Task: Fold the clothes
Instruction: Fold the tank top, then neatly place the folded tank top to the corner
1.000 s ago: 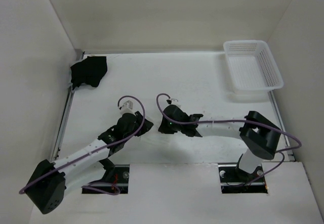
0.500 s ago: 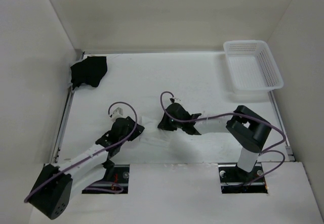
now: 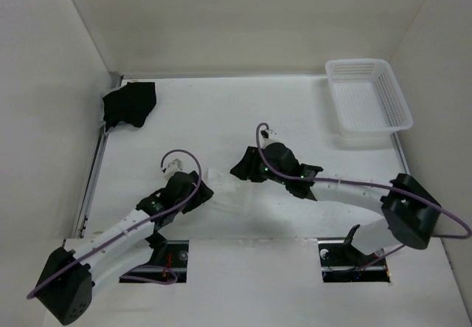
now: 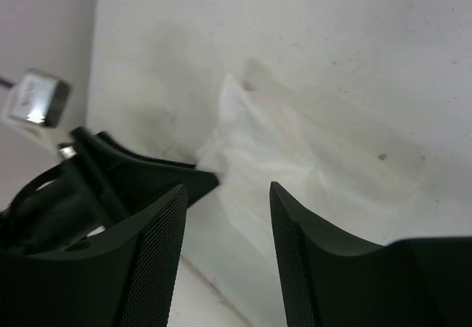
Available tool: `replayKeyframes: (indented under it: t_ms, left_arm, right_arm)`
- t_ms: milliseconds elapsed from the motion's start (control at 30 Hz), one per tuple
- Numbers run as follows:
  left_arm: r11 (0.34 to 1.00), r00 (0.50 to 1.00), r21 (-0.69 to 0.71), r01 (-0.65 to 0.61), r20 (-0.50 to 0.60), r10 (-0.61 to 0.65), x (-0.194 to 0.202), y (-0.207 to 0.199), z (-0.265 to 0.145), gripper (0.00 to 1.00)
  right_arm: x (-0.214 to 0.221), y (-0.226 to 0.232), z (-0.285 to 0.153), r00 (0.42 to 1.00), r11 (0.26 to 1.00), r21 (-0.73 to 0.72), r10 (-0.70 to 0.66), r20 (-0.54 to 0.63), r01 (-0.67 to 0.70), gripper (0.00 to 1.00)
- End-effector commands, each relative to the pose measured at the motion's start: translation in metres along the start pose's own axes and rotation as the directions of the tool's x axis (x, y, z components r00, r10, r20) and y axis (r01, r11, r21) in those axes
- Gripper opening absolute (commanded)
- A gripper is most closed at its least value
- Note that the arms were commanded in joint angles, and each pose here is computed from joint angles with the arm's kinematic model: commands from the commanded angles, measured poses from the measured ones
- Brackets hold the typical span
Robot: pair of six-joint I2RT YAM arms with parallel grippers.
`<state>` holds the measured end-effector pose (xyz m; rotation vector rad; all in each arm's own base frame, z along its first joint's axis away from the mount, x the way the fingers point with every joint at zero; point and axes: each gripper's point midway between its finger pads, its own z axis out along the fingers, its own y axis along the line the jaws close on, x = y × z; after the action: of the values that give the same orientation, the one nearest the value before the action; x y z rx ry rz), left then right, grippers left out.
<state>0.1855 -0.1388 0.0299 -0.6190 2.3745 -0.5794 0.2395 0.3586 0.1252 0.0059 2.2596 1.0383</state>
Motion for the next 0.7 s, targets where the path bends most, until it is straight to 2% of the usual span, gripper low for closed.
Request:
replayKeyframes:
  t_ms: [0, 167, 267, 500, 600, 667]
  left_arm:
    - [0.998, 0.996, -0.052, -0.028, -0.092, 0.023, 0.019, 0.007, 0.000, 0.64]
    - [0.999, 0.996, -0.007, 0.044, -0.074, -0.045, 0.023, 0.009, 0.010, 0.64]
    - [0.997, 0.994, 0.026, 0.068, -0.084, -0.066, 0.027, 0.005, 0.022, 0.58]
    - [0.972, 0.998, 0.227, 0.062, -0.024, -0.058, 0.016, -0.057, 0.042, 0.27]
    - [0.960, 0.999, 0.278, 0.031, 0.025, -0.040, -0.003, -0.088, 0.056, 0.10]
    - [0.955, 0.997, 0.297, 0.018, 0.072, -0.041, -0.025, -0.107, 0.067, 0.05]
  right_arm:
    - [-0.016, 0.016, -0.025, 0.998, 0.997, -0.066, -0.029, 0.059, 0.033, 0.54]
    - [-0.024, 0.022, -0.044, 0.995, 0.995, -0.091, -0.032, 0.093, 0.041, 0.54]
    - [-0.026, 0.023, -0.049, 0.994, 0.994, -0.099, -0.029, 0.102, 0.039, 0.54]
    - [-0.029, 0.024, -0.058, 0.992, 0.994, -0.099, -0.029, 0.126, 0.042, 0.53]
    - [-0.033, 0.022, -0.072, 0.988, 0.994, -0.101, -0.020, 0.154, 0.036, 0.51]
    - [-0.035, 0.021, -0.084, 0.984, 0.994, -0.107, -0.011, 0.178, 0.030, 0.51]
